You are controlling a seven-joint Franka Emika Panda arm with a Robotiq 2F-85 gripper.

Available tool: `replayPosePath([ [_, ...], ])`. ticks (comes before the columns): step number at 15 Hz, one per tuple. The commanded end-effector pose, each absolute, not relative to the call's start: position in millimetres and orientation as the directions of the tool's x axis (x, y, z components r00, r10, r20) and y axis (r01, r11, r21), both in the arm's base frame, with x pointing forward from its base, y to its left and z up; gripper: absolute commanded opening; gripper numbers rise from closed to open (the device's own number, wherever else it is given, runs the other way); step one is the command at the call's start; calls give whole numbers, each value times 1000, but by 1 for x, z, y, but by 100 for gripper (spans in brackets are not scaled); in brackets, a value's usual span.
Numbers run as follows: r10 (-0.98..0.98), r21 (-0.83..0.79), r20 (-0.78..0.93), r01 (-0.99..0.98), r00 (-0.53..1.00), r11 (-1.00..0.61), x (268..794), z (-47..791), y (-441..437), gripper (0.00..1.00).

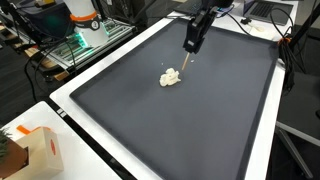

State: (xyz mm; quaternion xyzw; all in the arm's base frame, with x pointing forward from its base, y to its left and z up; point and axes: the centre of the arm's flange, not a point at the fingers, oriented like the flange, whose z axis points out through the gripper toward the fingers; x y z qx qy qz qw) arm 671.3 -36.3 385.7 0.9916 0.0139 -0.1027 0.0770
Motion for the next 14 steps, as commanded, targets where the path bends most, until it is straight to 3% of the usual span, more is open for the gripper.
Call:
replayPosePath([
  [1, 35, 73, -172, 49, 985, -996, 649, 396, -41, 3],
  [11, 61, 11, -118, 63, 991, -998, 635, 424, -40, 3],
  [12, 44, 50, -135, 51, 990, -997, 651, 425, -37, 3],
  [13, 45, 50, -132, 52, 990, -997, 651, 427, -37, 13],
  [14, 45, 51, -130, 52, 990, -997, 651, 428, -37, 13],
])
